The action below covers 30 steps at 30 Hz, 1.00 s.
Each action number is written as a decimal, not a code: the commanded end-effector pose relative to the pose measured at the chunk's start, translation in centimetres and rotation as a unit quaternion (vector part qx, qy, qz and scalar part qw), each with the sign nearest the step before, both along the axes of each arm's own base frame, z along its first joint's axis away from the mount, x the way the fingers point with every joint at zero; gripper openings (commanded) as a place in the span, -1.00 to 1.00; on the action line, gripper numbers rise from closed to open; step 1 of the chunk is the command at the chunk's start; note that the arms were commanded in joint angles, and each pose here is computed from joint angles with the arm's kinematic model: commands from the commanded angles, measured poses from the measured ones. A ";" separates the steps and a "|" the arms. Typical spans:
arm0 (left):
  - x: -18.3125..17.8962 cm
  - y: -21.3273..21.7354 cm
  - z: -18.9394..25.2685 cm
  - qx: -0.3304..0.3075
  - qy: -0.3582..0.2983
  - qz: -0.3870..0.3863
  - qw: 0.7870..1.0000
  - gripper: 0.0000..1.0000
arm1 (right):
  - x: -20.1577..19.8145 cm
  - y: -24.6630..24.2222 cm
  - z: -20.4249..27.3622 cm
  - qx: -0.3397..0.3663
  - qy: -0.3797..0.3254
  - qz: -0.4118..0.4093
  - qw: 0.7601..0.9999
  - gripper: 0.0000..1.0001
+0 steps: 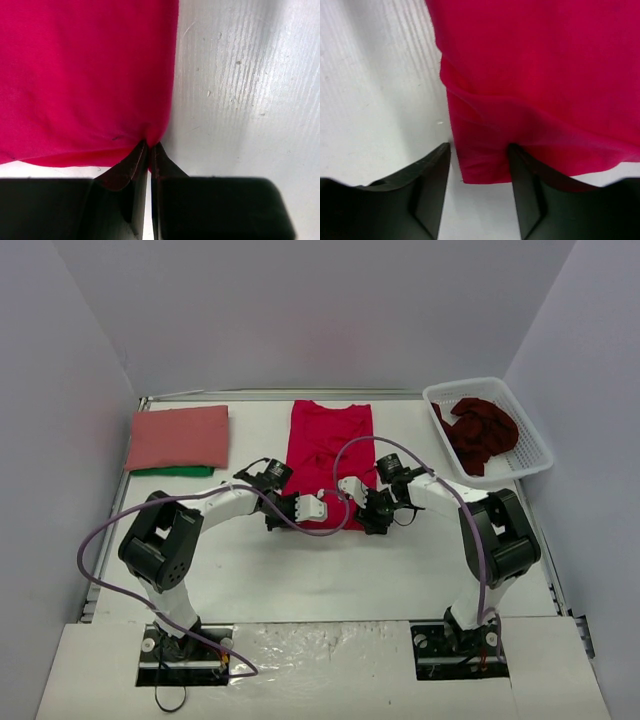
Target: Fold and stack the t-shirts
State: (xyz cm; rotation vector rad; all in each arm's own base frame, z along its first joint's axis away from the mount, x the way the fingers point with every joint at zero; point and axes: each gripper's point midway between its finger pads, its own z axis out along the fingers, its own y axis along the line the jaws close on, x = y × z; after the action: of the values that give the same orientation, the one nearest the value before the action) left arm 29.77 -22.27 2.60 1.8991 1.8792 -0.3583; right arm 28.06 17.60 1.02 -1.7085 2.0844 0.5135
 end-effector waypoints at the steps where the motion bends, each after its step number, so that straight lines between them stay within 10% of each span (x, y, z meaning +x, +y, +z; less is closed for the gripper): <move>1: -1.1 0.6 -1.0 0.004 0.048 0.014 0.999 -0.95 | -1.2 -1.5 -2.9 -0.053 0.024 -0.007 0.998 -0.14; 8: -1.5 0.6 -0.1 -0.020 0.074 0.018 0.997 -0.95 | -1.4 -2.3 -3.9 -0.074 0.029 -0.020 0.997 -1.00; 18: -2.2 2.5 4.1 -0.019 0.064 0.011 0.998 -0.95 | -3.6 -2.4 2.1 -0.055 0.041 -0.005 0.998 -1.00; 30: -13.5 4.0 13.2 -0.083 0.160 -0.084 0.980 -0.95 | -9.5 -3.2 12.2 0.014 0.005 0.030 0.999 -1.00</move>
State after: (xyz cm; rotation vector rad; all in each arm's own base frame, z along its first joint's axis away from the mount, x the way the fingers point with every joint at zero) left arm 21.64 -19.46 12.28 1.9131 1.8376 -0.6819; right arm 21.60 16.46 11.26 -1.7283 1.9871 0.5177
